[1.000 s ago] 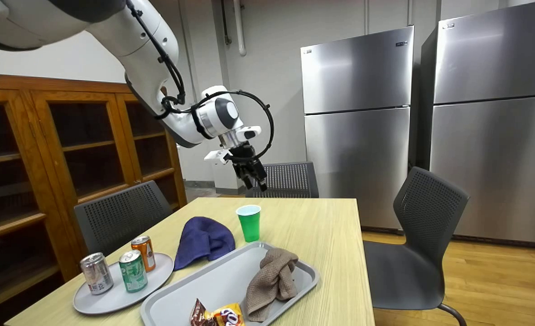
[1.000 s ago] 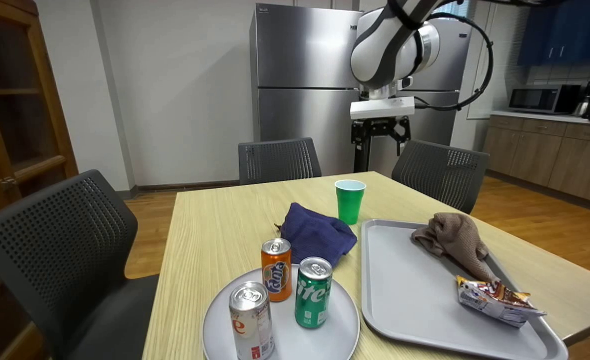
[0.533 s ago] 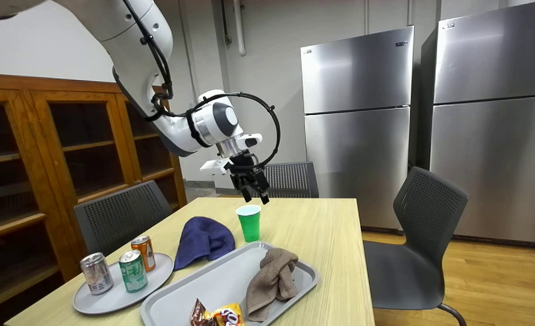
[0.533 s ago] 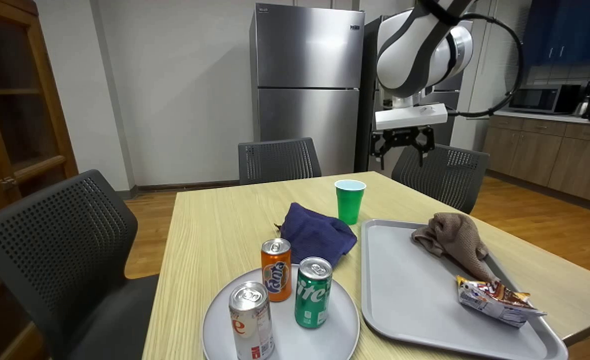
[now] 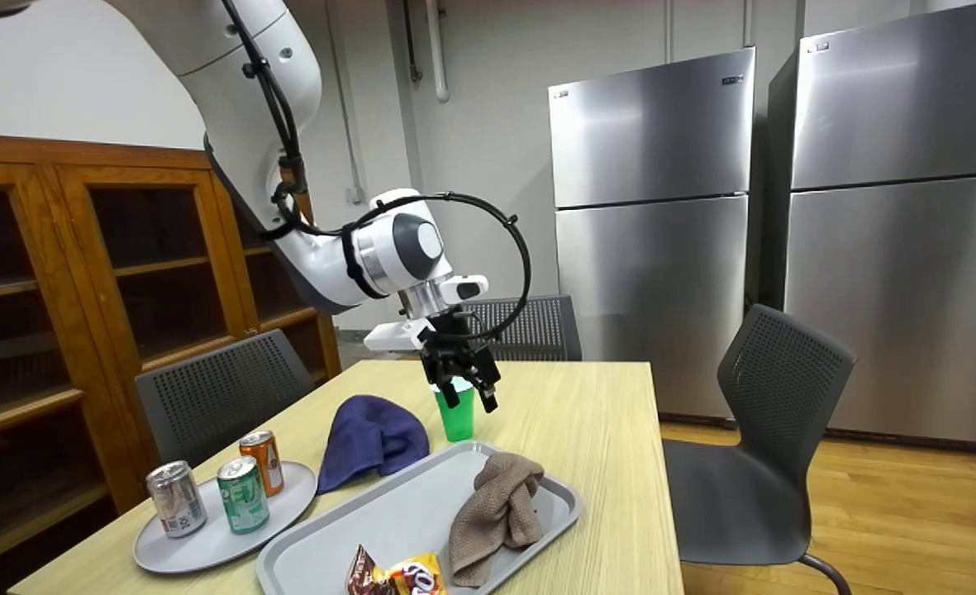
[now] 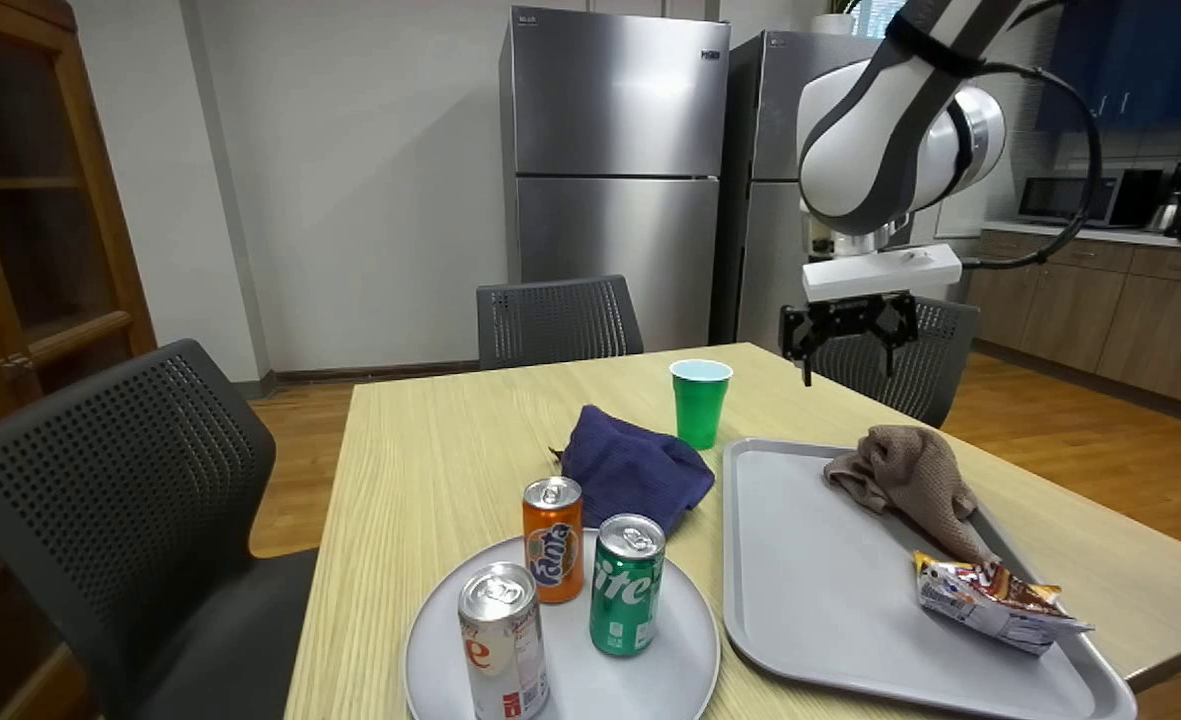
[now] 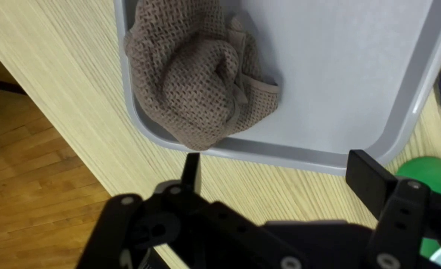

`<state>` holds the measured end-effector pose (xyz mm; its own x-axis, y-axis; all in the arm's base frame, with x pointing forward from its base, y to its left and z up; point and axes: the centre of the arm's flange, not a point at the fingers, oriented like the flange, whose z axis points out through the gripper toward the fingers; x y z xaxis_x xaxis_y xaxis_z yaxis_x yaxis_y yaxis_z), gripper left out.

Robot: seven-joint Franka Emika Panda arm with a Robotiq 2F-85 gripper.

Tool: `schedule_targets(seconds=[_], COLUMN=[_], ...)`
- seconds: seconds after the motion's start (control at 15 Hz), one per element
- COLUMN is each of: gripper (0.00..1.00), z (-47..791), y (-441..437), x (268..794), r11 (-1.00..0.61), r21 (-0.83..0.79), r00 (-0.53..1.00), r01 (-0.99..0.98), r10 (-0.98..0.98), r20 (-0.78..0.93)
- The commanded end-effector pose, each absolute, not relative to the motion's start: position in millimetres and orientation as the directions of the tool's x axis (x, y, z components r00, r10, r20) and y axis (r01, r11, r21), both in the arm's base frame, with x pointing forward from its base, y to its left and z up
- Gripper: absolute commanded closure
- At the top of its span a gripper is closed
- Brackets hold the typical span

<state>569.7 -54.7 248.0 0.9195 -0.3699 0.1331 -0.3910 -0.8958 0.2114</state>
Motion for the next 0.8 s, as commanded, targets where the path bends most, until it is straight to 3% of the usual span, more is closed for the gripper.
schedule_targets(seconds=[0.0, 0.73], gripper=[0.00, 0.00], z=[239.9, 193.9], y=[-66.5, -107.6], x=[545.2, 519.1], r11=[-0.915, -0.893], r21=[0.215, 0.254], r00=[0.940, 0.922], r01=[-0.340, -0.371], r10=[-0.324, -0.386], r20=[0.108, -0.008])
